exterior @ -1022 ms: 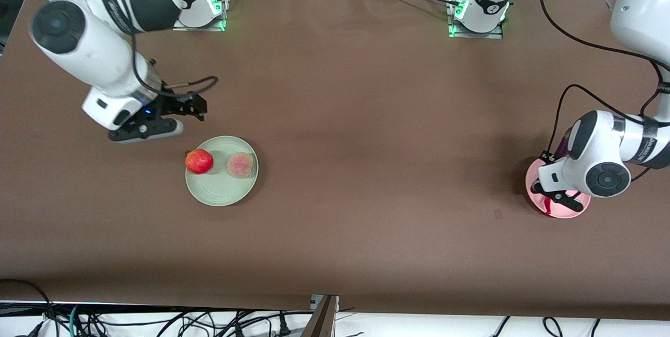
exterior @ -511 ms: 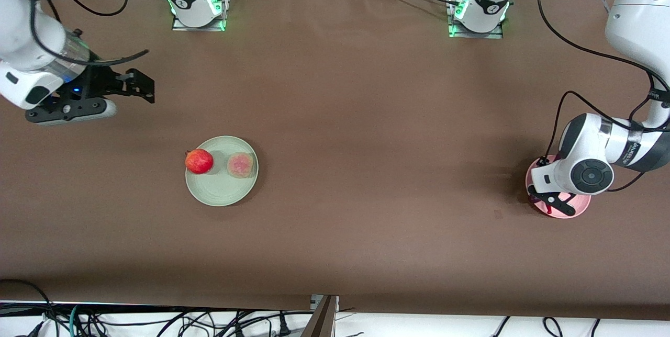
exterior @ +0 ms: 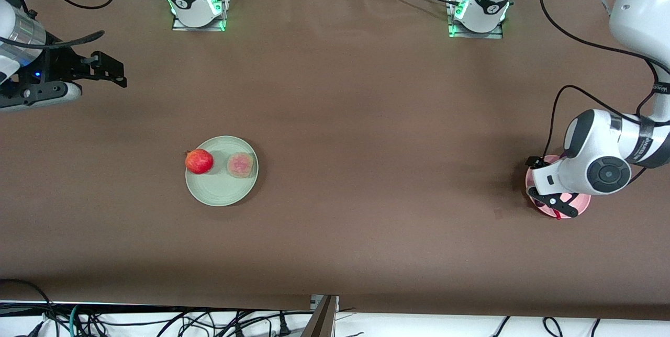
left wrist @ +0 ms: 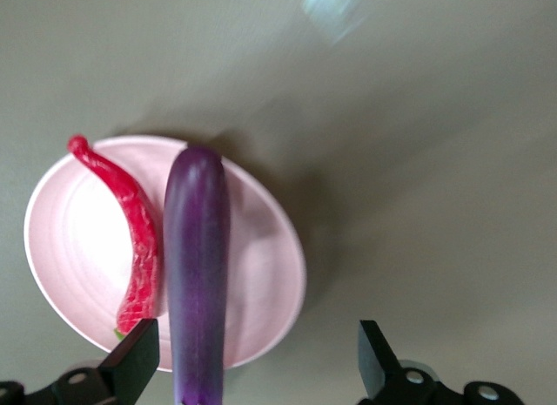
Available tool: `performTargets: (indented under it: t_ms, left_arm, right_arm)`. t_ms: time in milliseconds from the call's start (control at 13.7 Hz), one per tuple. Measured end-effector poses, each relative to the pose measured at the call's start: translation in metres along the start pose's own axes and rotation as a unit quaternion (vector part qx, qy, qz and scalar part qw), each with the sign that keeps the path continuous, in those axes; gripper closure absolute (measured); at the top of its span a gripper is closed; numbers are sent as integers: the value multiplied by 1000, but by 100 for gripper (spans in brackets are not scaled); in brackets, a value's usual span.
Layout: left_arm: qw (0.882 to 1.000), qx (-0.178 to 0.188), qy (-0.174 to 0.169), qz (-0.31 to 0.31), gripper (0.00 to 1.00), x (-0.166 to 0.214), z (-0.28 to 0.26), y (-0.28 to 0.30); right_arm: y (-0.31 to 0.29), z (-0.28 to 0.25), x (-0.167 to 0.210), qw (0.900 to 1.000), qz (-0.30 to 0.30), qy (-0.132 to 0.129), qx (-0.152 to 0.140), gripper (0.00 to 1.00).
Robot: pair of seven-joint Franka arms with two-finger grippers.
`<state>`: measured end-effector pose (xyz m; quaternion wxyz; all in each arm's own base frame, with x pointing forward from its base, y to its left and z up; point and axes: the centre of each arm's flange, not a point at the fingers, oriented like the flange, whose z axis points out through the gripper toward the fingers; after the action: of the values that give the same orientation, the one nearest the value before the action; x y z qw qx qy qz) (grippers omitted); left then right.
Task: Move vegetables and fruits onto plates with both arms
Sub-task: 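Carry the eggplant to the pink plate while the right gripper returns to rest, then release the purple eggplant on the pink plate and withdraw the left gripper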
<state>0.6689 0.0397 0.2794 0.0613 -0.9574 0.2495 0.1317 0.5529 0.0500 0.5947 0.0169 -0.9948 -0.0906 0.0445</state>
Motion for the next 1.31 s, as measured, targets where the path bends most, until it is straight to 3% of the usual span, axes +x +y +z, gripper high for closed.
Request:
performTargets:
  t_ms: [219,657,876,1022,1168,1314]
  left_arm:
    - [997,-23,72,-28,0,-1,-88,5]
    - [987,-37,100,-117,0,-33,-187,-11]
    - [984,-36,95,-143,0,-65,-228,-5]
    - [981,-32,91,-171,0,-84,-244,-6]
    - [969,-56,94,-223,0,-87,-249,-4]
    - [964,-63,102,-237,0,-87,-255,-3]
  right_arm:
    - [1,1,-11,1000,5,5,-2,0]
    - [6,-16,-7,999,6,32,-25,0]
    - [7,-17,0,999,7,34,-28,0]
    - [7,-13,7,999,7,31,-28,0]
    - [7,-11,9,999,7,30,-28,0]
    - [6,-12,9,999,6,31,-28,0]
